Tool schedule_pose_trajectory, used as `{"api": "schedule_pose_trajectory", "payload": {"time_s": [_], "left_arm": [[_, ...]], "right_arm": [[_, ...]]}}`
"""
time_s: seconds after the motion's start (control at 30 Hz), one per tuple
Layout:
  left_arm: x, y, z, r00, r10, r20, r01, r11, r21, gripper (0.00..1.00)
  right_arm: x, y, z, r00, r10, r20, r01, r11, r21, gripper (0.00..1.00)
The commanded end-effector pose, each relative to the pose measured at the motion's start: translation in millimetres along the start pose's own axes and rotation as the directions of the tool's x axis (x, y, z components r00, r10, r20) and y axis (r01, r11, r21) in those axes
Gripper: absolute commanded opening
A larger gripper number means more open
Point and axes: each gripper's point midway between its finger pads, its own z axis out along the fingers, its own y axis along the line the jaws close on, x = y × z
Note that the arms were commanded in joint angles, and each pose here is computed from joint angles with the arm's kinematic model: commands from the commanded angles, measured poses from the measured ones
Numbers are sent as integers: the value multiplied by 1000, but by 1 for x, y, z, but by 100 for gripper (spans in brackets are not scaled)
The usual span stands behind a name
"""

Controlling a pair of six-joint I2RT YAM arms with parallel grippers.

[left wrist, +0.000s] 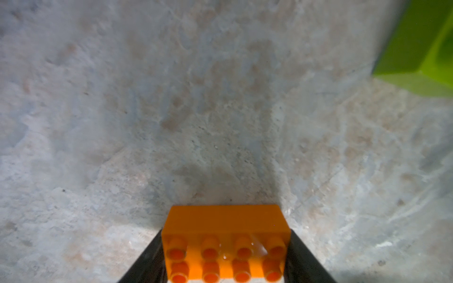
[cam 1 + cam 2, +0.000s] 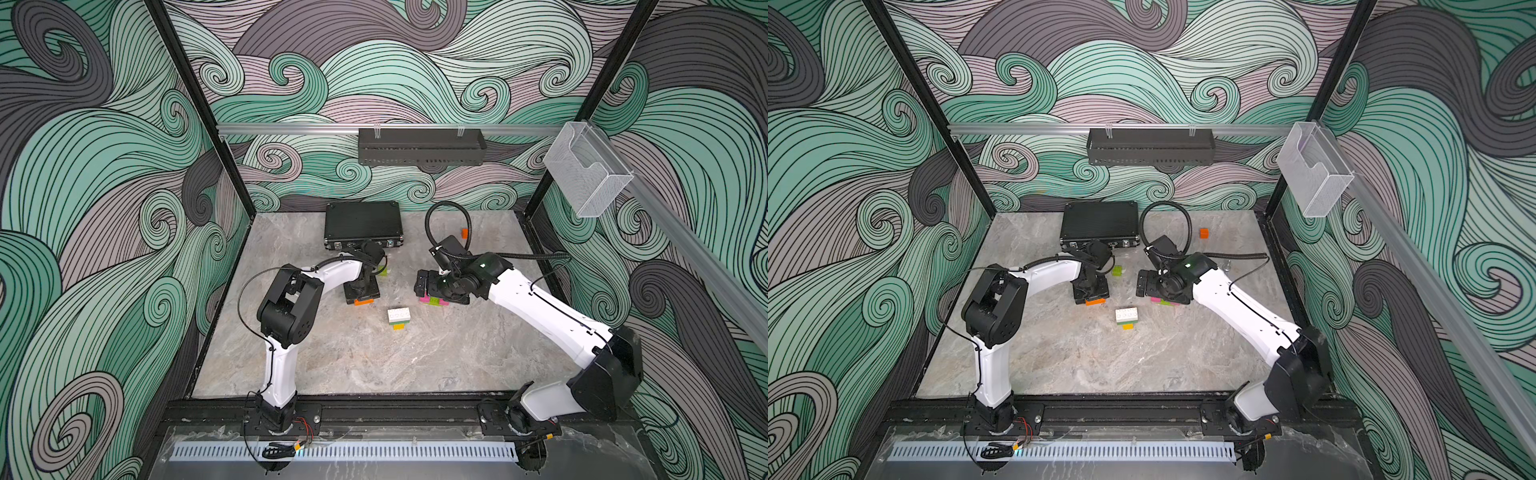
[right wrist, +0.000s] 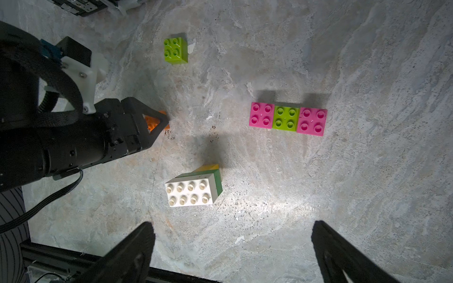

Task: Assemble a carrot with lego
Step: Pick up the lego brick from the center of the board, then assemble the lego brick with the lego brick.

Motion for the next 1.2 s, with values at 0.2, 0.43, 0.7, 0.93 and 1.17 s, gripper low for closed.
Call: {"api": "schedule_pose_trajectory", "payload": {"time_s": [0.2,0.43,0.7,0.93,1.17], "left_arm": [[3,17,-61,999,15,45,-13,999,-34,21],[40,5,-120,998,31,47,-33,998,48,5],[84,-39,-139,998,69,9,-70,990,119,0],[103,-82,-139,987,158,15,-158,977,143,0],[100,-86,-127,983,183,25,-185,978,101,0]], "right_arm": [[7,-9,5,999,38,-6,-39,998,-41,100],[22,-20,26,996,73,-53,-80,987,-137,100],[26,-36,28,991,114,-73,-128,967,-222,100],[36,-41,25,984,147,-98,-171,932,-319,99],[42,-46,22,976,178,-129,-214,906,-366,100]]}}
